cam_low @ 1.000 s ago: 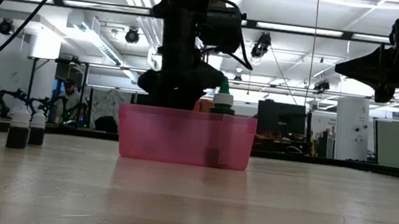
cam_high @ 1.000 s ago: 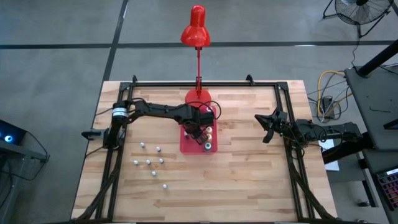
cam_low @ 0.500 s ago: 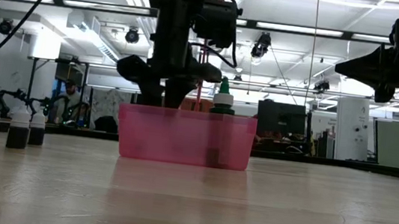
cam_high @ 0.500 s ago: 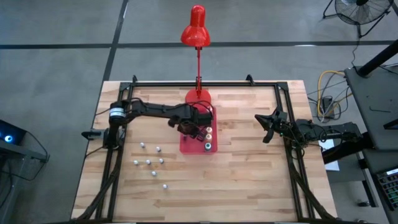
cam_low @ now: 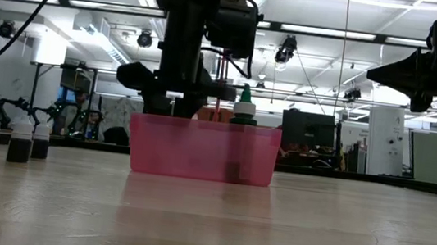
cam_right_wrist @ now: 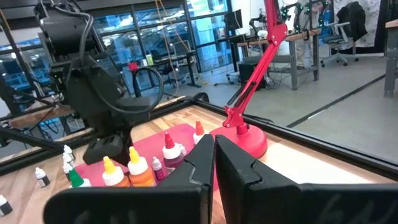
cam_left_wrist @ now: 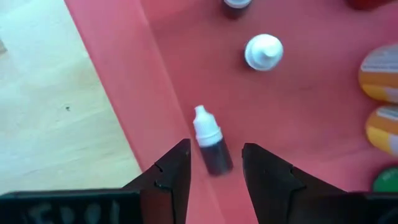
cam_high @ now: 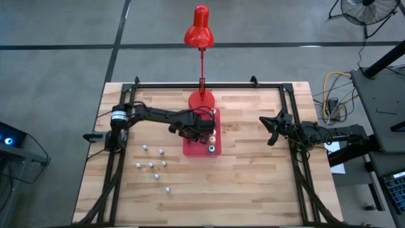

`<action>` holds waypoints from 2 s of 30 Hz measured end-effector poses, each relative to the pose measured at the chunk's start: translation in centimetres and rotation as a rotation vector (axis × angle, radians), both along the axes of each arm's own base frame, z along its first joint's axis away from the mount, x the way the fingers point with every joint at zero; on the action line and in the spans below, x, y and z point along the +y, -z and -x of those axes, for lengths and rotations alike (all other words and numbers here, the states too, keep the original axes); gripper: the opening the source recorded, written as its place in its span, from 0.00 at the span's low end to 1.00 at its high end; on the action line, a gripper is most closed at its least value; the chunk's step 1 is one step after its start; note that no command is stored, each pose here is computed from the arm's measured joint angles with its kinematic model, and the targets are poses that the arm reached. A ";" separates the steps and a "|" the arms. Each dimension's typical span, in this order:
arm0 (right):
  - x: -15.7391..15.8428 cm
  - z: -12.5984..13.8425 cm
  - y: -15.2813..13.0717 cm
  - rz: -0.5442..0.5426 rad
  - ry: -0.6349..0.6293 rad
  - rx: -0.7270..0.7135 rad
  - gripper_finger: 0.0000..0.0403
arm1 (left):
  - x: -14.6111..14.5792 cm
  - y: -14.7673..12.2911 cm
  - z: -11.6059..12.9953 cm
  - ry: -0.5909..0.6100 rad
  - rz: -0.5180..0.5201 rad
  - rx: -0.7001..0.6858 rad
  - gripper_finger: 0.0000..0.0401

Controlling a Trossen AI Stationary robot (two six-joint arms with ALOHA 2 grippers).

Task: Pick & Place food coloring
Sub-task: Put the small orange food coloring bottle into the pink bin

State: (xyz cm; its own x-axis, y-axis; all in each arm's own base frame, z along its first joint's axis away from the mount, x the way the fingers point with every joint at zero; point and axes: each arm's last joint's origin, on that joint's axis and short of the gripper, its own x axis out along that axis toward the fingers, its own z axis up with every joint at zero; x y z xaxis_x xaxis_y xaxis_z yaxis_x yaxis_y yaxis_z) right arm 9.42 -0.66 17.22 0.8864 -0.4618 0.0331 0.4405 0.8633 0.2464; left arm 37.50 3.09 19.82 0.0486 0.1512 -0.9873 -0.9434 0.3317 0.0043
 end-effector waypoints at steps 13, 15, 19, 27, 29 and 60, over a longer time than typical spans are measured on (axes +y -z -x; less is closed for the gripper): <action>0.0 0.0 0.0 0.000 0.000 0.000 0.02 | 0.0 2.0 0.3 -0.025 -0.035 -0.009 0.29; 0.0 0.0 0.0 0.000 0.000 0.000 0.02 | 0.0 2.0 0.4 -0.025 -0.040 -0.003 0.29; 0.0 0.0 0.0 0.000 0.000 0.000 0.02 | 0.1 2.0 0.4 -0.027 -0.058 -0.002 0.29; 0.0 0.0 0.0 0.000 0.001 0.000 0.02 | 0.1 2.7 0.2 -0.027 -0.060 0.014 0.29; 0.0 0.0 0.0 0.000 0.001 0.000 0.02 | 0.1 3.1 0.1 -0.027 -0.051 0.019 0.29; 0.0 0.0 0.0 0.000 0.000 -0.001 0.02 | -0.3 2.2 0.1 -0.020 -0.067 0.053 0.29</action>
State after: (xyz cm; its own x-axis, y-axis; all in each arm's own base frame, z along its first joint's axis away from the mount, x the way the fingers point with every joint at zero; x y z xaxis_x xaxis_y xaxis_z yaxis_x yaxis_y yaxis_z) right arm 9.42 -0.66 17.23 0.8864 -0.4618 0.0335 0.4404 0.8632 0.2467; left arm 37.43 2.77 17.60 -0.0071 0.2174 -0.9761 -0.9477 0.3099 0.0759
